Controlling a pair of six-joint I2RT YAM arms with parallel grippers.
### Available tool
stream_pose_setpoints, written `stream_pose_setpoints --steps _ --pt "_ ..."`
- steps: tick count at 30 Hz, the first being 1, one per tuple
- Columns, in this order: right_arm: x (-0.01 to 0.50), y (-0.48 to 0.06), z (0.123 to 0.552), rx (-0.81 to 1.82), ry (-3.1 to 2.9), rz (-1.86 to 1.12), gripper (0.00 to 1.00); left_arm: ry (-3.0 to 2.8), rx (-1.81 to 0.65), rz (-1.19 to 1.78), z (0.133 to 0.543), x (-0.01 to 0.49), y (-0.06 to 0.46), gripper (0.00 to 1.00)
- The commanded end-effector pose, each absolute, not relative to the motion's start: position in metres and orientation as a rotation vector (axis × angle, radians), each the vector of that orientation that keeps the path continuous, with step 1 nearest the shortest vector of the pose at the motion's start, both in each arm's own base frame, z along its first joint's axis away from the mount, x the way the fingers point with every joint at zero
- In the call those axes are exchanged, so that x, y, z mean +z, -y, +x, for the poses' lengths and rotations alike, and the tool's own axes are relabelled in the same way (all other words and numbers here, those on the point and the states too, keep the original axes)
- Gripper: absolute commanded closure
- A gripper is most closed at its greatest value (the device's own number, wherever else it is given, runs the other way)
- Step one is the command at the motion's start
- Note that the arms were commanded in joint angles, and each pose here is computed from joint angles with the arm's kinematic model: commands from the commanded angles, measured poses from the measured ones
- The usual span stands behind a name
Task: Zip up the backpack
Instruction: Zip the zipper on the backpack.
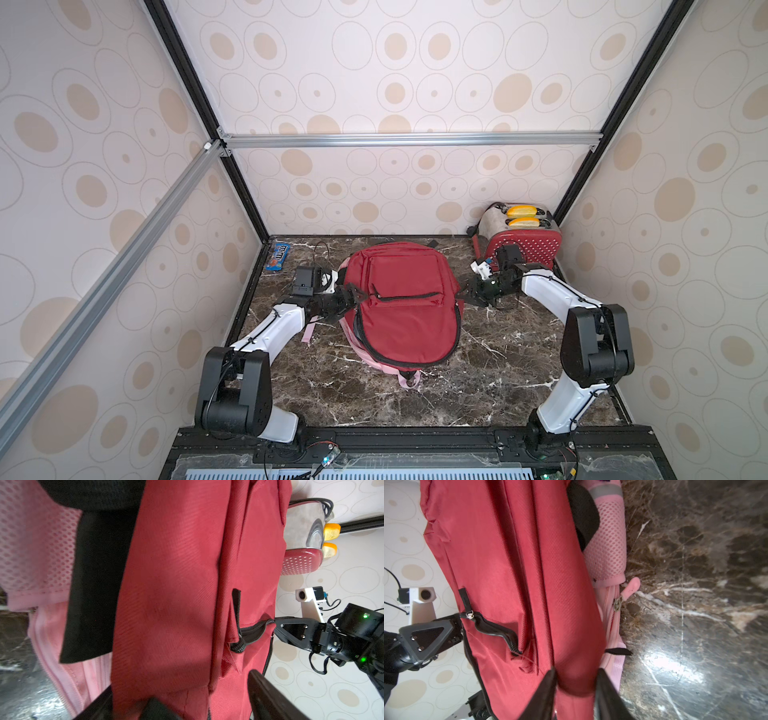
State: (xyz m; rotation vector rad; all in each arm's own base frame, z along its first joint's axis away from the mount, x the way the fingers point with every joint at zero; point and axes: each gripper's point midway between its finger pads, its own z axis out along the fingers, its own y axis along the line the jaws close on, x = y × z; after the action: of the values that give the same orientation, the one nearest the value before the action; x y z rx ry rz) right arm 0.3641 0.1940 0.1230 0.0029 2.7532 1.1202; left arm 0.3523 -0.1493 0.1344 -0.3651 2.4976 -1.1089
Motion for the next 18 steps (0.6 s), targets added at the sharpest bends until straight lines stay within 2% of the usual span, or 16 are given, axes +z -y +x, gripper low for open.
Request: stream_pose_setpoints --steps 1,3,8,11,12,14,16,18 --pt "0.122 -0.210 0.355 1.181 -2.761 -0.078 0.78 -2.442 -1.211 -0.285 0.350 0.156 0.169 0.24" --pt "0.121 -0.208 0.355 1.155 -2.775 -0.088 0.83 -2.437 -1.220 -0.285 0.348 0.158 0.171 0.36" --pt "0.116 -0.218 0.344 1.108 -2.826 -0.156 0.85 -2.426 -1.235 -0.283 0.343 0.162 0.172 0.62" --pt "0.113 -0.212 0.342 1.032 -2.868 -0.162 0.85 -2.432 -1.235 -0.285 0.340 0.160 0.171 0.97" --pt "0.112 -0.208 0.341 0.983 -2.886 -0.166 0.83 -2.441 -1.223 -0.288 0.338 0.158 0.170 1.00" --pt "0.114 -0.194 0.340 0.848 -2.928 -0.176 0.76 -2.447 -1.194 -0.294 0.335 0.156 0.167 1.00" --pt "0.120 -0.172 0.340 0.635 -2.975 -0.177 0.64 -2.453 -1.164 -0.294 0.332 0.154 0.164 1.00" --pt "0.133 -0.150 0.343 0.431 -2.988 -0.165 0.56 -2.455 -1.137 -0.291 0.331 0.155 0.161 1.00"
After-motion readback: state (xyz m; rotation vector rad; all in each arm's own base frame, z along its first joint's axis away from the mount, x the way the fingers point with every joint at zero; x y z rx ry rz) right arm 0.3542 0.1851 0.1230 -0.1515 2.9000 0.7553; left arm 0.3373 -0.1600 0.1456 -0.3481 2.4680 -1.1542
